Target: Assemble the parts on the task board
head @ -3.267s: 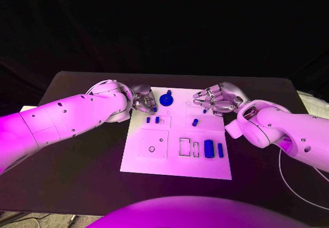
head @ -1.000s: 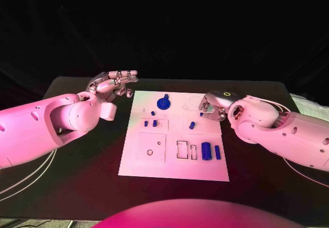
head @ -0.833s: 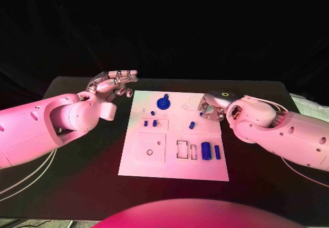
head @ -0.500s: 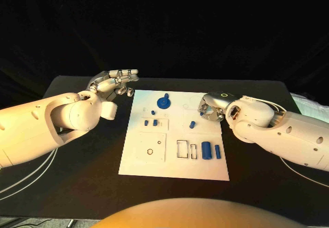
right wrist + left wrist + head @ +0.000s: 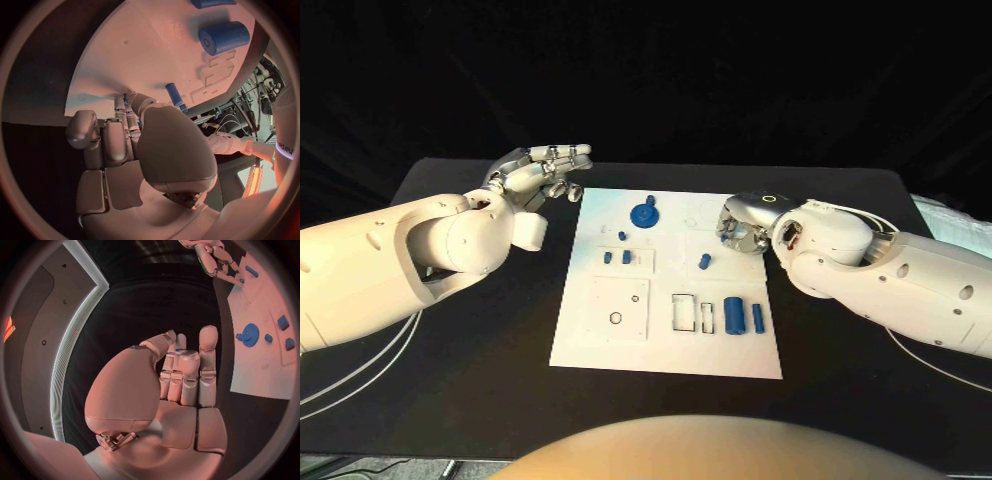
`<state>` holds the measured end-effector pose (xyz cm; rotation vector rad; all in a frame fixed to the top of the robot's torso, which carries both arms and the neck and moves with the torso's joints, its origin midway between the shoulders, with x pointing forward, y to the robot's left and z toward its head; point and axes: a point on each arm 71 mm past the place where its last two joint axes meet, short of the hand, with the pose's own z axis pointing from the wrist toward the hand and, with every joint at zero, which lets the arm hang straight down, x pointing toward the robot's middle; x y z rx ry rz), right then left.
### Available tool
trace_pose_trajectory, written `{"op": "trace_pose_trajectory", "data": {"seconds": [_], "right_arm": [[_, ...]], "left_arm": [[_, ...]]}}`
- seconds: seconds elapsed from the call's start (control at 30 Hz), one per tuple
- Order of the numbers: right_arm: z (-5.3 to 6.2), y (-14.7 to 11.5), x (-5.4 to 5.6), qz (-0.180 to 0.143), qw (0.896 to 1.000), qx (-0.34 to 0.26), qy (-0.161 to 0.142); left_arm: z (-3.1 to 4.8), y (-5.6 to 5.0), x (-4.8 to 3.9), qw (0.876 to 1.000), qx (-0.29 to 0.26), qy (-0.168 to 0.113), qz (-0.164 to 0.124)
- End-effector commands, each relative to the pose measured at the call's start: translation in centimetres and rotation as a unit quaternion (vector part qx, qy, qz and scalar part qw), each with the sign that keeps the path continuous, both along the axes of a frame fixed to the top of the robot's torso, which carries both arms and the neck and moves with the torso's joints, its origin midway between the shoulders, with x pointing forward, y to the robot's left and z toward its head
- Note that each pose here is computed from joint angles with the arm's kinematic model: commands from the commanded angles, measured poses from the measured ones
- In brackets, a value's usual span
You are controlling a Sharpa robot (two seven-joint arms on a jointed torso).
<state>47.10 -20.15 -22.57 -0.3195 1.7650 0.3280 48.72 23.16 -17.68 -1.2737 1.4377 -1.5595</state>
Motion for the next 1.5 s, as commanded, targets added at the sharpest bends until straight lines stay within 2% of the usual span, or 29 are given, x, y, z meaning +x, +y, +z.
{"op": "trace_pose_trajectory", "data": {"seconds": [0.03,0.47,0.7,1.0,1.27,1.5], "right_arm": [[-0.9,0.1,-0.3,0.006,1.000,-0.023,0.019],[0.2,0.3,-0.5,0.004,0.999,0.014,-0.032],[0.8,0.1,-0.6,0.003,0.999,0.022,-0.042],[2.2,0.1,-1.2,0.007,0.998,0.036,-0.054],[3.9,1.8,-2.8,0.032,0.995,0.072,-0.066],[4.4,5.3,-4.7,0.078,0.989,0.112,-0.056]], "left_arm": [[0.16,-0.2,-0.04,1.000,-0.007,-0.005,-0.004],[0.10,-0.2,0.08,1.000,-0.006,-0.004,-0.003],[0.04,-0.2,0.18,1.000,-0.006,-0.004,-0.003],[-0.02,-0.2,0.20,1.000,-0.006,-0.002,-0.003],[-0.05,0.1,0.26,1.000,-0.004,-0.002,-0.001],[-0.03,-0.1,0.24,1.000,-0.006,-0.002,-0.004]]}}
